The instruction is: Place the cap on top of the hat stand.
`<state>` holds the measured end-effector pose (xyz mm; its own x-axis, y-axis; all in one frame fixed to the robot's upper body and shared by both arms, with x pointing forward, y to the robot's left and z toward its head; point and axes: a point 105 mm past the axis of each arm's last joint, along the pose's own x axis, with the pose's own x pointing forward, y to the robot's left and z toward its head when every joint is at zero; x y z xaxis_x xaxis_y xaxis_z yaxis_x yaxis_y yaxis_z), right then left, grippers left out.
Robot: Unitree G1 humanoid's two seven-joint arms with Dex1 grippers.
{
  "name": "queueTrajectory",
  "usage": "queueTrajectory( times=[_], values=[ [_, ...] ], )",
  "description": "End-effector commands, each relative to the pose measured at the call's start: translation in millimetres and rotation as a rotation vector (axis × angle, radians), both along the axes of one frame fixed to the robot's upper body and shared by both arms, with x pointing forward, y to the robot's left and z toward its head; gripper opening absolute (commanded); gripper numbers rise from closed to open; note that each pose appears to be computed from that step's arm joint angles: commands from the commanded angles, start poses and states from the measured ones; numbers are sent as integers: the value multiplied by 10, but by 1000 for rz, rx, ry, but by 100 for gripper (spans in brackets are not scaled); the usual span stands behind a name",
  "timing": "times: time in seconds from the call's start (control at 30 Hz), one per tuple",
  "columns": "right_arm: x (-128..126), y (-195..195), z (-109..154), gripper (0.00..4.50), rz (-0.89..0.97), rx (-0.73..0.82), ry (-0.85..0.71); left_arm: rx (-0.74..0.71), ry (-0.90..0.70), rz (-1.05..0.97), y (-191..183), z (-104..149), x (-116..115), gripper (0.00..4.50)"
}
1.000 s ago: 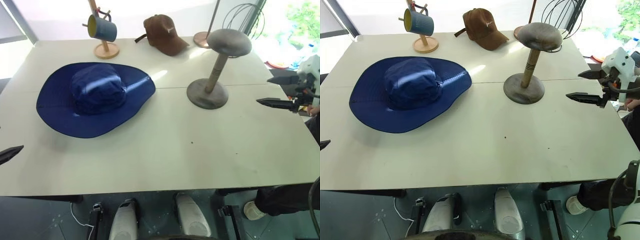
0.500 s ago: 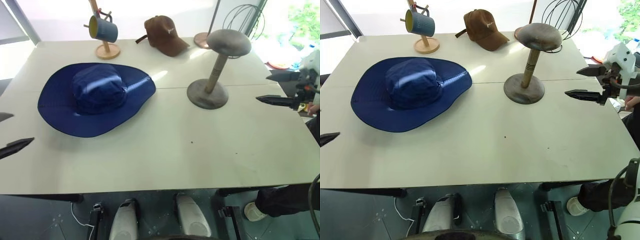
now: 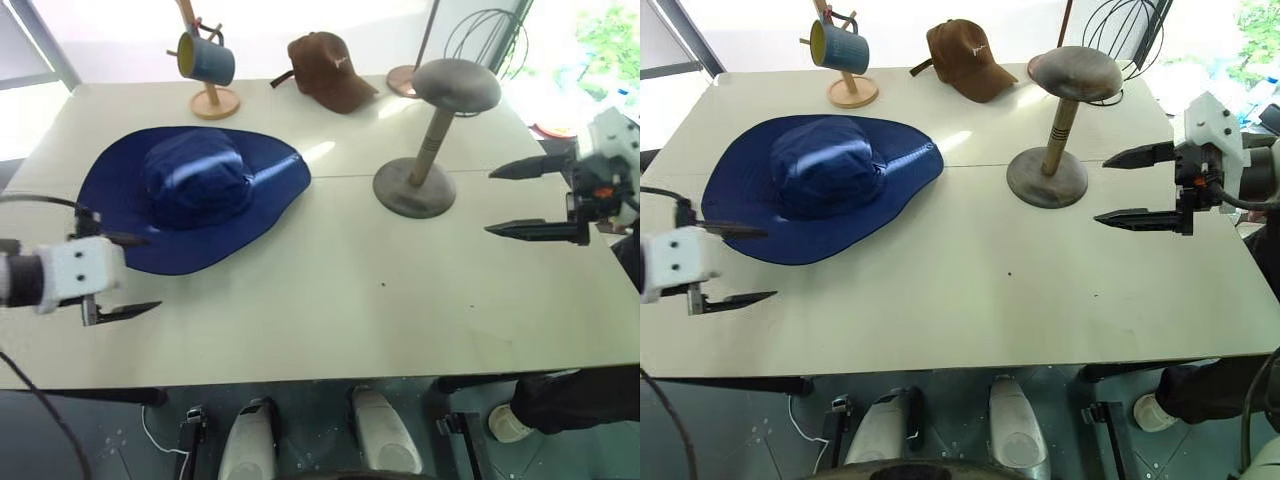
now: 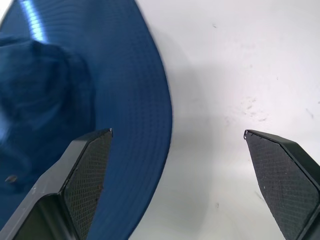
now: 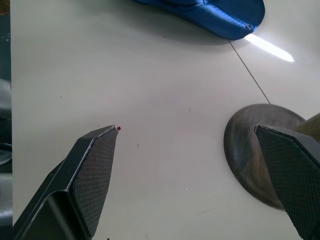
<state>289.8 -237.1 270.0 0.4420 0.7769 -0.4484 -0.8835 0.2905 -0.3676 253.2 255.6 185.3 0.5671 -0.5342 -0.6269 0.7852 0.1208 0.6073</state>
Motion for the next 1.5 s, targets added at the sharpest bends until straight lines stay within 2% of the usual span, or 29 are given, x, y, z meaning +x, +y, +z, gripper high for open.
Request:
queueTrajectory(
  times=[0.03,0.17,0.37,0.5,0.7,1.0,1.1,1.17,1.2,1.23,1.27,1.33,1.5],
  values=[
    [-91,46,155,450,11,-1,-56,31,-39,-50,-102,-71,87,442],
    [-127,87,171,450,9,17,-58,80,-93,-79,-183,-263,235,442],
    [-190,140,153,450,16,20,-53,81,-205,-38,-249,-433,516,442],
    [-177,118,139,450,-9,18,-59,86,-313,5,-263,-415,687,442],
    [-154,113,130,450,-26,25,-64,168,-443,57,-232,-463,918,442],
    [-88,62,156,450,-62,23,-89,201,-484,124,-162,-503,1146,442],
    [-60,31,156,450,-83,18,-100,187,-490,127,-167,-478,1172,359],
    [-54,28,161,450,-87,21,-106,183,-496,129,-165,-455,1184,259],
    [-55,32,162,450,-86,23,-107,180,-499,135,-159,-442,1191,193],
    [-54,36,163,450,-86,24,-108,177,-502,140,-153,-428,1200,158],
    [-55,40,162,450,-85,25,-108,175,-505,143,-150,-416,1207,99],
    [-56,42,157,450,-86,27,-109,165,-512,156,-140,-375,1223,10],
    [-32,-21,143,450,-122,33,-87,52,-500,240,-127,-192,1291,4]
  ],
)
